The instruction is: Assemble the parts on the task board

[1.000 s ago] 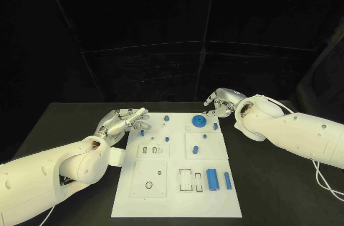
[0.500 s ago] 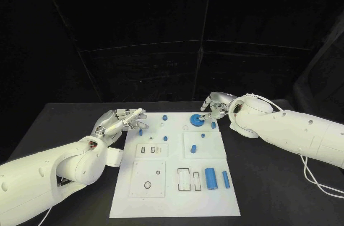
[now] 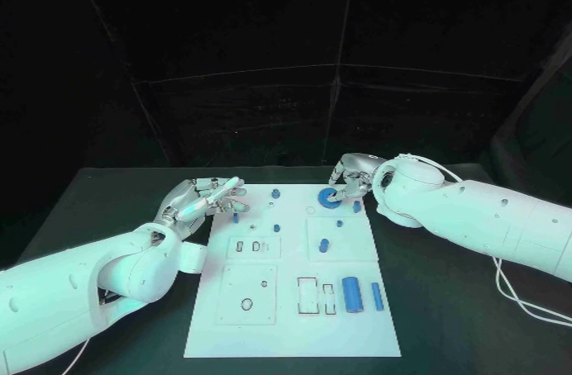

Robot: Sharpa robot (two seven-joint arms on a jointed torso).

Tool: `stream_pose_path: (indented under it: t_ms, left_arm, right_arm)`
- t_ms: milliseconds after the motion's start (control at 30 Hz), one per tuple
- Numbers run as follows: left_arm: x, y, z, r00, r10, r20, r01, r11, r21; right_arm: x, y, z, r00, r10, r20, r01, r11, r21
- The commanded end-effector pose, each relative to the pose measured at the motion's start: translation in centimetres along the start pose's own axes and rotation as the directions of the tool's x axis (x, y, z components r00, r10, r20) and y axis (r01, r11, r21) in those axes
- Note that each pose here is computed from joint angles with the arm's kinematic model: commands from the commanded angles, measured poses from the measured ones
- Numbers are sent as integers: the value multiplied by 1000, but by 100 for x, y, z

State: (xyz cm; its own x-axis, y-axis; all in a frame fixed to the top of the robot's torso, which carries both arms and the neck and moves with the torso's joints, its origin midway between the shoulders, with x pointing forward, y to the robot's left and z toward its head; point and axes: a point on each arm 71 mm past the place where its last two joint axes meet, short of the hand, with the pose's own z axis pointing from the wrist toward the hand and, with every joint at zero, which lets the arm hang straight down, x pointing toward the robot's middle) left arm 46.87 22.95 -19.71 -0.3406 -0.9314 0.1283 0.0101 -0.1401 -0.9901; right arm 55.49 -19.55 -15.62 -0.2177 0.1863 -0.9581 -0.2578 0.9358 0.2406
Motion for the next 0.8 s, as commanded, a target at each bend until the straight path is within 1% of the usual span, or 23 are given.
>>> stream_pose_path:
  t_ms: [33,433,800]
  left_arm:
    - [20,-18,9,1000,0,-17,1,1000,16]
    - [17,-13,16,1000,1,-15,0,1000,14]
    - [7,-11,17,1000,1,-14,-1,1000,13]
  right_arm:
    - [2,23,16,999,-44,-10,44,999,-11]
    - [44,66,45,996,-74,-45,73,997,-21]
    - [60,46,52,993,-99,-64,99,995,-14]
